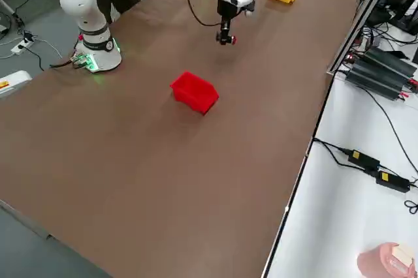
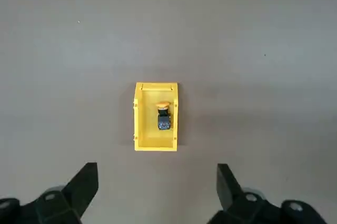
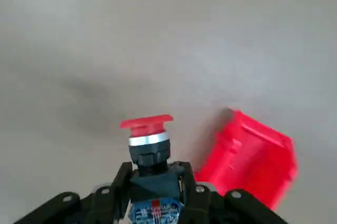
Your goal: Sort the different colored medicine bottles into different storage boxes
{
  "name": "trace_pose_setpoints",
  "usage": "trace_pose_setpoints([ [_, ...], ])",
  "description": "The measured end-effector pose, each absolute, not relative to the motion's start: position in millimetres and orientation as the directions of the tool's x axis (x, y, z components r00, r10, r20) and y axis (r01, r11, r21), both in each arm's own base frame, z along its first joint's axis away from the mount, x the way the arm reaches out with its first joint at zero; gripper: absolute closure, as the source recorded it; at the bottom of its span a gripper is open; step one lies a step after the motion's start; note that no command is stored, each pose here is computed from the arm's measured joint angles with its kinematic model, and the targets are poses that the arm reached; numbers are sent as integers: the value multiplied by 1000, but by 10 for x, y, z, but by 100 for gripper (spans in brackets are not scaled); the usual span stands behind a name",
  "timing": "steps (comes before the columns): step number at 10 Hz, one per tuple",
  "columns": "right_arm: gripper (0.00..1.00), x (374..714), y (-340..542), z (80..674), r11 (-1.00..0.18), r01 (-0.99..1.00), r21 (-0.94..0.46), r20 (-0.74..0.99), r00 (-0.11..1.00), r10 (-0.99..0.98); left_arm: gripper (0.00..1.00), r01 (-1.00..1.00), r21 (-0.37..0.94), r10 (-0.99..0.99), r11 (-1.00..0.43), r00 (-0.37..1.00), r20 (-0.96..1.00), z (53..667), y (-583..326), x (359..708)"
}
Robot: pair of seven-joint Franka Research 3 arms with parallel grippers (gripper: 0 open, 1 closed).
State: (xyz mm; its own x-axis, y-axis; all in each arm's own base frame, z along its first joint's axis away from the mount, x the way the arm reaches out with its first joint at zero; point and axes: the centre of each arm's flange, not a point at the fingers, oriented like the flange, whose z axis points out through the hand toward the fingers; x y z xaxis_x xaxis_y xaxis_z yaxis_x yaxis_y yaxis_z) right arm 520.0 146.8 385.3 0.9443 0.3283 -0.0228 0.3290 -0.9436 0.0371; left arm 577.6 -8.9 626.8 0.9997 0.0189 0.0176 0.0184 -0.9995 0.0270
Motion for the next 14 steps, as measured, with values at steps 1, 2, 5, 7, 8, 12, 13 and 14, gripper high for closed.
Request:
trace_pose_setpoints([
  [1,58,5204,1108,3742,-961,275,40,-49,961,273,0,21,27,21,-999,1000,18,6268,-75,5776],
  [2,58,5206,790,3630,-975,220,40,-68,974,217,0,13,27,14,-1000,1000,17,6268,-66,5774],
  [5,58,5192,67,3433,-995,88,41,-84,993,85,0,-11,26,-11,-1000,1000,13,6265,-75,5770],
  [7,58,5117,17,3129,-996,80,46,-79,994,77,0,-27,26,-26,-999,1000,14,6266,-84,5770],
  [8,58,5066,35,2961,-995,84,49,-87,993,80,0,-37,26,-36,-999,999,14,6267,-87,5770],
  [12,58,5013,59,2838,-995,84,50,-103,992,78,0,-45,26,-45,-999,999,18,6284,-84,5764],
  [13,57,5013,63,2837,-995,83,50,-103,992,78,0,-45,26,-44,-999,999,19,6290,-80,5761],
  [14,45,5013,65,2838,-995,82,50,-103,992,77,0,-44,26,-44,-999,999,19,6290,-77,5761],
])
